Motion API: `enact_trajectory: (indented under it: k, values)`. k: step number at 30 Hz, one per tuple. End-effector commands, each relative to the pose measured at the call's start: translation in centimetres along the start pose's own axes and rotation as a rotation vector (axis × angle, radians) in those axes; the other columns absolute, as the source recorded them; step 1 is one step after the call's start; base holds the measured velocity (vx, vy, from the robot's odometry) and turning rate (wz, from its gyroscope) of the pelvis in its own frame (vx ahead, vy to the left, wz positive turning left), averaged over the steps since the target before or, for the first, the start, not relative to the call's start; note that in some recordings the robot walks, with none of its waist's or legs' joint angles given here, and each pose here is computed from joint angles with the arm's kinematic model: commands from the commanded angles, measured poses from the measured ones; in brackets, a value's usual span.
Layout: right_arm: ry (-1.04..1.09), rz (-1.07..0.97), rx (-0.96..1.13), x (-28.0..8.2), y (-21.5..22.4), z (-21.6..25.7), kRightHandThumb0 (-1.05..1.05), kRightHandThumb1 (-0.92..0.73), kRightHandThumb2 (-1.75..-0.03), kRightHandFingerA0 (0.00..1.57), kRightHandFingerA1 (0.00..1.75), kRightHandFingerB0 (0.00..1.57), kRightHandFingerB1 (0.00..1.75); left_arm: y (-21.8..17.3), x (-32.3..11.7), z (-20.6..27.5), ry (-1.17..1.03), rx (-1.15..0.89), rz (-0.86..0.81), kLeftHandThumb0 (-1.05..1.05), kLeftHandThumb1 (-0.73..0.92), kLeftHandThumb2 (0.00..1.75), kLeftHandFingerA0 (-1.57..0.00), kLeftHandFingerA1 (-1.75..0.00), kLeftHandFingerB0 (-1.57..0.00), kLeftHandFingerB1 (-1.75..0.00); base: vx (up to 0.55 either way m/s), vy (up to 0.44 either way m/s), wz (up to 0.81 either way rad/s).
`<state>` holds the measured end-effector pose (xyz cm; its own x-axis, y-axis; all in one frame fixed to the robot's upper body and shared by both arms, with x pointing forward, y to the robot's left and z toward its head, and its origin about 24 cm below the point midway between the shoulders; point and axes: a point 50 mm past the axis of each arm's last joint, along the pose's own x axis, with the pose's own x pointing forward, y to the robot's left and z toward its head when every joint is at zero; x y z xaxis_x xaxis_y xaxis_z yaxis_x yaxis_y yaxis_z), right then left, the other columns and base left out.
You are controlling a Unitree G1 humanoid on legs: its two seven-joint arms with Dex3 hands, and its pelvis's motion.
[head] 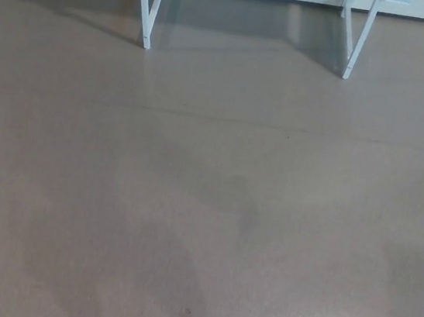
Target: The robot walk towards a table in front and uses its left hand to pick up the pot from the base and places it on the table
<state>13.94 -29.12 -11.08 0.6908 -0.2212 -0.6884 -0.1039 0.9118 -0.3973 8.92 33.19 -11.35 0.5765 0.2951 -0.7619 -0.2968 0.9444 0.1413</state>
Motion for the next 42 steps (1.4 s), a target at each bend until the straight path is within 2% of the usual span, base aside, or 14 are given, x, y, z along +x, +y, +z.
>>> enact_trajectory:
  k: [1, 9, 10, 12, 13, 14, 20, 23, 28, 31, 32, 33, 37, 42]
  values:
    - [-0.035, 0.0, 0.011, -0.5, -0.6, -0.5, -0.23, -0.54, -0.56, 0.74, 0.48, 0.5, 0.42, 0.9, -0.5, 0.0, -0.059, -0.037, -0.023, -0.07, 0.49, 0.54, -0.64, -0.5, -0.52, -0.43, 0.0, 0.0, 0.0]
    - [-0.019, 0.009, -0.004, -1.0, -0.4, -1.5, -0.21, -0.54, -0.56, 0.73, 0.48, 0.5, 0.41, 1.2, -1.0, -0.8, -0.051, -0.024, -0.021, -0.07, 0.49, 0.53, -0.66, -0.5, -0.52, -0.42, 0.0, 0.0, 0.0]
    - [-0.019, 0.01, -0.002, -1.1, -0.3, -1.6, -0.29, -0.47, -0.64, 0.7, 0.54, 0.46, 0.47, 1.3, -1.1, -0.9, -0.05, -0.015, -0.03, -0.07, 0.5, 0.54, -0.62, -0.49, -0.5, -0.42, 0.0, 0.0, 0.0]
    - [-0.016, 0.01, 0.001, -1.2, -0.3, -1.8, -0.21, -0.54, -0.55, 0.73, 0.48, 0.5, 0.41, 1.4, -1.2, -1.1, -0.051, -0.006, -0.034, -0.09, 0.49, 0.54, -0.62, -0.5, -0.49, -0.42, 0.0, 0.0, 0.0]
    - [-0.013, 0.01, -0.01, -1.2, -0.3, -1.8, -0.3, -0.47, -0.64, 0.68, 0.53, 0.45, 0.46, 1.4, -1.2, -1.2, -0.048, 0.0, -0.025, -0.1, 0.47, 0.54, -0.64, -0.49, -0.5, -0.42, 0.0, 0.0, 0.0]
    - [-0.011, 0.008, -0.007, -1.2, -0.3, -1.9, -0.22, -0.54, -0.56, 0.72, 0.47, 0.51, 0.42, 1.4, -1.2, -1.2, -0.045, -0.002, -0.023, -0.07, 0.46, 0.53, -0.62, -0.48, -0.52, -0.42, 0.0, 0.0, 0.0]
    - [-0.016, 0.017, 0.0, -1.7, -0.1, -2.5, -0.19, -0.52, -0.55, 0.76, 0.49, 0.51, 0.43, 1.6, -1.6, -2.0, -0.023, 0.023, -0.016, -0.09, 0.49, 0.54, -0.7, -0.48, -0.53, -0.42, 0.0, 0.0, 0.0]
    - [-0.007, 0.019, -0.016, -1.7, 0.0, -2.7, -0.29, -0.44, -0.64, 0.73, 0.56, 0.47, 0.48, 1.7, -1.8, -2.3, -0.02, 0.032, -0.009, -0.1, 0.48, 0.54, -0.67, -0.47, -0.54, -0.42, 0.0, 0.0, 0.0]
    - [-0.006, 0.025, -0.033, -2.0, 0.0, -3.0, -0.22, -0.53, -0.55, 0.75, 0.49, 0.5, 0.42, 1.8, -1.9, -2.6, -0.001, 0.025, 0.0, -0.08, 0.47, 0.54, -0.72, -0.48, -0.53, -0.41, 0.01, -0.047, -0.01]
    - [-0.001, 0.024, -0.038, -1.9, 0.0, -3.0, -0.3, -0.46, -0.65, 0.71, 0.55, 0.47, 0.47, 1.8, -1.9, -2.6, -0.012, 0.023, -0.015, -0.09, 0.47, 0.53, -0.69, -0.48, -0.53, -0.42, -0.09, -0.076, 0.34]
    - [0.003, 0.027, -0.039, -2.1, 0.1, -3.2, -0.2, -0.54, -0.56, 0.75, 0.48, 0.5, 0.41, 1.8, -2.1, -2.8, -0.01, 0.017, -0.017, -0.06, 0.48, 0.53, -0.66, -0.49, -0.53, -0.42, -0.07, -0.059, -0.12]
    - [0.003, 0.028, -0.039, -2.1, 0.1, -3.3, -0.28, -0.47, -0.64, 0.71, 0.55, 0.47, 0.48, 1.9, -2.1, -2.9, -0.009, 0.013, -0.019, -0.05, 0.48, 0.52, -0.65, -0.48, -0.51, -0.42, 0.02, 0.071, -0.07]
    - [0.01, 0.027, -0.042, -2.1, 0.1, -3.3, -0.31, -0.47, -0.66, 0.7, 0.56, 0.47, 0.47, 1.9, -2.2, -2.9, -0.007, 0.015, -0.018, -0.06, 0.46, 0.52, -0.66, -0.48, -0.52, -0.41, 0.05, 0.14, -0.07]
    - [0.003, 0.026, -0.03, -2.1, 0.2, -3.3, -0.19, -0.54, -0.55, 0.76, 0.49, 0.51, 0.42, 1.8, -2.1, -3.0, -0.003, -0.011, -0.012, -0.03, 0.48, 0.52, -0.65, -0.48, -0.52, -0.41, 0.13, 0.38, -0.28]
